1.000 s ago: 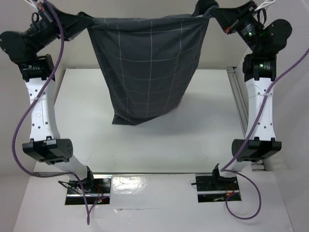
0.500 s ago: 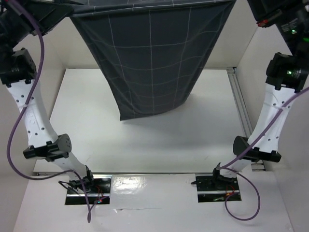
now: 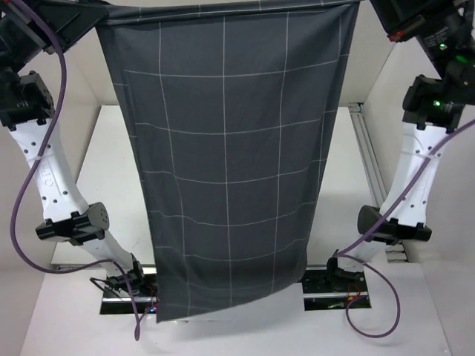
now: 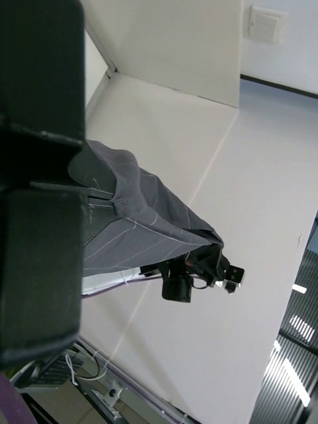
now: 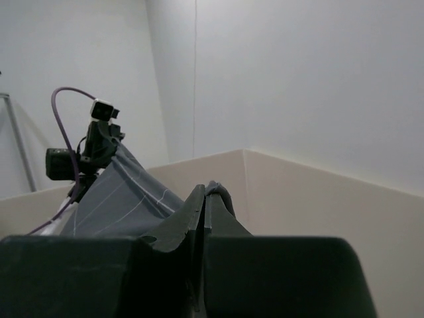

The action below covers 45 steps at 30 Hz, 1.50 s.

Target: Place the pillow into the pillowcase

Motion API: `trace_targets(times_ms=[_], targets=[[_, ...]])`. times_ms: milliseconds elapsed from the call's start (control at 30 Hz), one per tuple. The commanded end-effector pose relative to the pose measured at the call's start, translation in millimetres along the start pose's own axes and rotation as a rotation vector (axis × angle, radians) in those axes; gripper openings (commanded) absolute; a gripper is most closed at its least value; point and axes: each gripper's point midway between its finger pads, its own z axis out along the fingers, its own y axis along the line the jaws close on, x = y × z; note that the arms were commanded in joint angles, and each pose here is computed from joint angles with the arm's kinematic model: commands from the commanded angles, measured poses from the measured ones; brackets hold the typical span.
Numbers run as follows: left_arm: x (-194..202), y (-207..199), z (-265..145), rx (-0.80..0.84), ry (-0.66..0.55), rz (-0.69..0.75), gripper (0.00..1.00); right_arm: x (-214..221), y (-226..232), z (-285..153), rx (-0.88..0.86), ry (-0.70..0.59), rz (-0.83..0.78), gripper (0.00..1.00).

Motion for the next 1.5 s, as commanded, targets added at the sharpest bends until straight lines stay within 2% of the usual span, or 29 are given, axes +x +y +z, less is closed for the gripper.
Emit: trace_targets(times_ms=[0, 400, 533, 633, 733, 833, 867, 900, 933, 967, 1000, 1033, 1067, 1100, 1167, 1200, 1233, 1300, 1333, 1400, 1467], targets=[[-36.0, 44.8, -10.6, -0.065, -0.153, -0.025, 0.0, -15.0, -80.5, -3.3, 0.179, -0.178, 0.01, 0.0], [-49.3, 85.2, -16.5, -0.078, -0.191, -0.057, 0.0, 3.6, -101.1, 19.4, 0.13, -0.223, 0.042, 0.0], [-80.1, 54.9, -43.8, -0.09, -0.281, 0.041, 0.0, 4.0, -102.3, 22.6, 0.11, -0.239, 0.043, 0.0], [-82.6, 15.3, -47.6, -0.1, -0.3, 0.129, 0.0, 12.1, -109.0, 21.1, 0.12, -0.222, 0.068, 0.0], [-62.9, -10.5, -40.5, -0.087, -0.238, 0.189, 0.0, 46.2, -137.9, 10.9, 0.186, -0.157, 0.144, 0.0], [-23.1, -36.4, -35.2, -0.065, -0.148, 0.193, 0.0, 97.4, -170.3, -20.6, 0.308, -0.076, 0.198, 0.0], [-12.8, -19.5, -38.2, -0.079, -0.137, 0.137, 0.0, 124.7, -192.0, -50.9, 0.415, -0.033, 0.246, 0.0], [6.4, -48.5, -31.9, -0.062, -0.098, 0.183, 0.18, 139.1, -206.4, -69.5, 0.48, -0.018, 0.263, 0.0], [21.0, -44.5, -32.0, -0.082, -0.029, 0.23, 0.39, 153.1, -218.8, -88.9, 0.532, 0.002, 0.267, 0.0], [34.1, -46.7, -26.4, -0.059, 0.017, 0.184, 0.64, 160.8, -235.0, -117.5, 0.615, 0.016, 0.278, 0.0], [44.5, -49.8, -24.8, -0.039, 0.053, 0.178, 1.0, 199.8, -258.8, -156.3, 0.719, 0.065, 0.341, 0.0], [57.7, -58.0, -24.4, -0.011, 0.095, 0.191, 1.0, 219.9, -273.3, -179.9, 0.785, 0.114, 0.343, 0.04], [68.0, -51.4, -24.2, 0.013, 0.117, 0.152, 1.0, 249.7, -289.7, -211.5, 0.865, 0.179, 0.422, 0.19], [73.3, -48.0, -24.7, 0.024, 0.133, 0.145, 1.0, 273.9, -294.1, -230.9, 0.898, 0.223, 0.494, 0.38], [83.4, -37.6, -26.5, 0.02, 0.16, 0.15, 1.0, 304.2, -285.8, -245.5, 0.882, 0.294, 0.58, 0.59], [85.4, -23.3, -25.8, -0.011, 0.162, 0.074, 1.0, 314.5, -280.8, -245.4, 0.878, 0.33, 0.596, 0.66], [88.4, -19.3, -25.7, -0.012, 0.165, 0.09, 1.0, 320.5, -280.0, -246.4, 0.881, 0.378, 0.554, 0.72], [95.1, 3.8, -26.2, -0.058, 0.173, -0.002, 1.0, 332.0, -271.9, -240.7, 0.922, 0.457, 0.536, 0.75], [101.1, 13.9, -24.1, -0.055, 0.178, 0.009, 1.0, 346.3, -262.8, -243.5, 0.933, 0.544, 0.527, 0.78], [111.8, 31.5, -24.1, -0.086, 0.199, -0.036, 1.0, 350.6, -259.7, -238.6, 0.943, 0.598, 0.499, 0.82], [130.9, 60.3, -27.0, -0.14, 0.225, -0.109, 1.0, 366.4, -253.4, -241.6, 0.968, 0.682, 0.474, 0.82]])
